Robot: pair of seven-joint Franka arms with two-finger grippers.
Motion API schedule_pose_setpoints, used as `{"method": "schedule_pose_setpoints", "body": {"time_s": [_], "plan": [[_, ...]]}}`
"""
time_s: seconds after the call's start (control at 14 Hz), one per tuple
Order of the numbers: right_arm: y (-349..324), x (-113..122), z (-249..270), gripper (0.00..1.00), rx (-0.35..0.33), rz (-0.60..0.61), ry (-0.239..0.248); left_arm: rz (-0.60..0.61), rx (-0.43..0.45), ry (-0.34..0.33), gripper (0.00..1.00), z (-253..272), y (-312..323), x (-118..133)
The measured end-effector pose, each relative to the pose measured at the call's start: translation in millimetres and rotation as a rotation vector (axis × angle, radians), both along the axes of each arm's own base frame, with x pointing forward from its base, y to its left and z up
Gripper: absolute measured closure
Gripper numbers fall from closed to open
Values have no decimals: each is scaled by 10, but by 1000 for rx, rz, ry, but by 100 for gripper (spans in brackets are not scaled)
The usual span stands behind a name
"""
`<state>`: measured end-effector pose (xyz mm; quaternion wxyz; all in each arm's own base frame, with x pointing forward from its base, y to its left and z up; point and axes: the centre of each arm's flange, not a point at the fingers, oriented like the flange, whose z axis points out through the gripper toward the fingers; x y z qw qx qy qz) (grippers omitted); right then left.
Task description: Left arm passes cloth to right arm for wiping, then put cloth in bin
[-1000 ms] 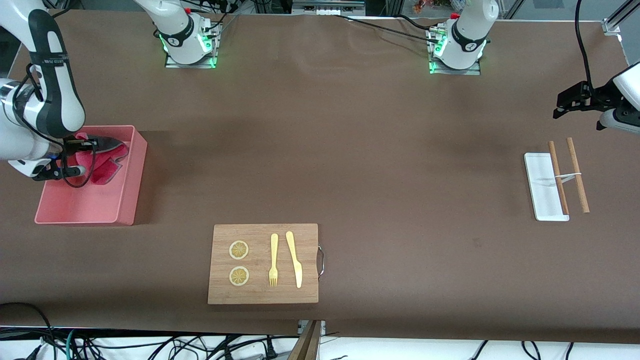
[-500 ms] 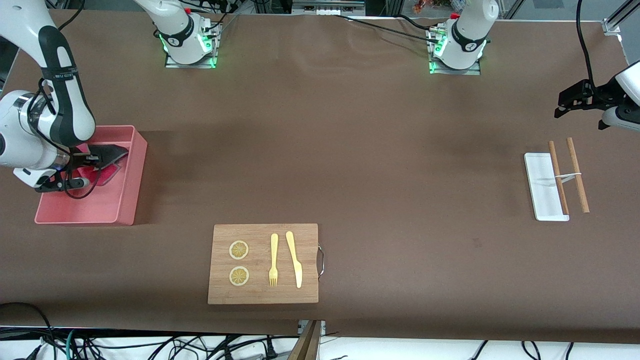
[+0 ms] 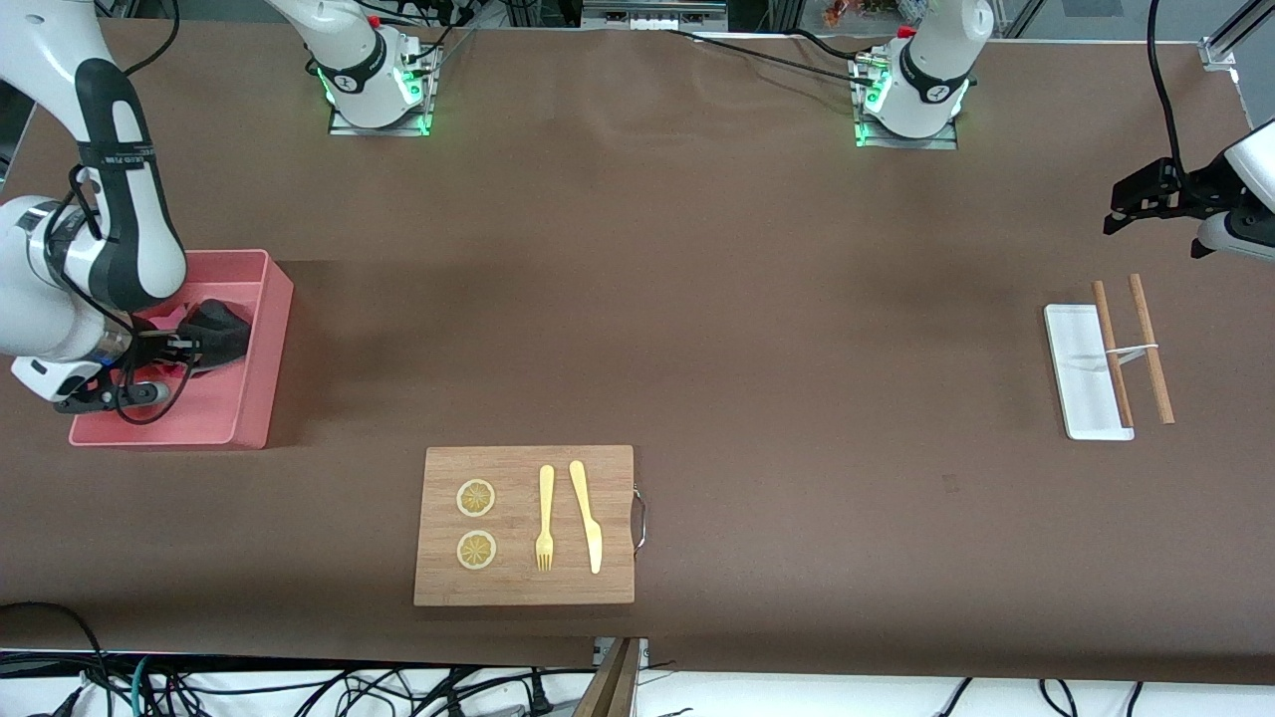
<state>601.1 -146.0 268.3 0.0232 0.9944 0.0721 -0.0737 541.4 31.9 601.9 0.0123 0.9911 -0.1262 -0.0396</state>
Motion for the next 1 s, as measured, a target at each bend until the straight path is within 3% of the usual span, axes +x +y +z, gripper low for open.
{"method": "schedule_pose_setpoints", "body": {"time_s": [0.14,0.21,0.57,0.86,1.0], "plan": [[57,-1,-112,98,2,-17,16,0,0,0,0,0,0,0],[65,-2,-138,91,1,-22,19,0,0,0,0,0,0,0],[63,36,-14,43,-1,-28,-4,0,0,0,0,0,0,0],[138,94,584,2,41,-42,-55,0,0,0,0,2,0,1],[326,120,1058,0,57,-8,-87,0,0,0,0,3,0,1]]}}
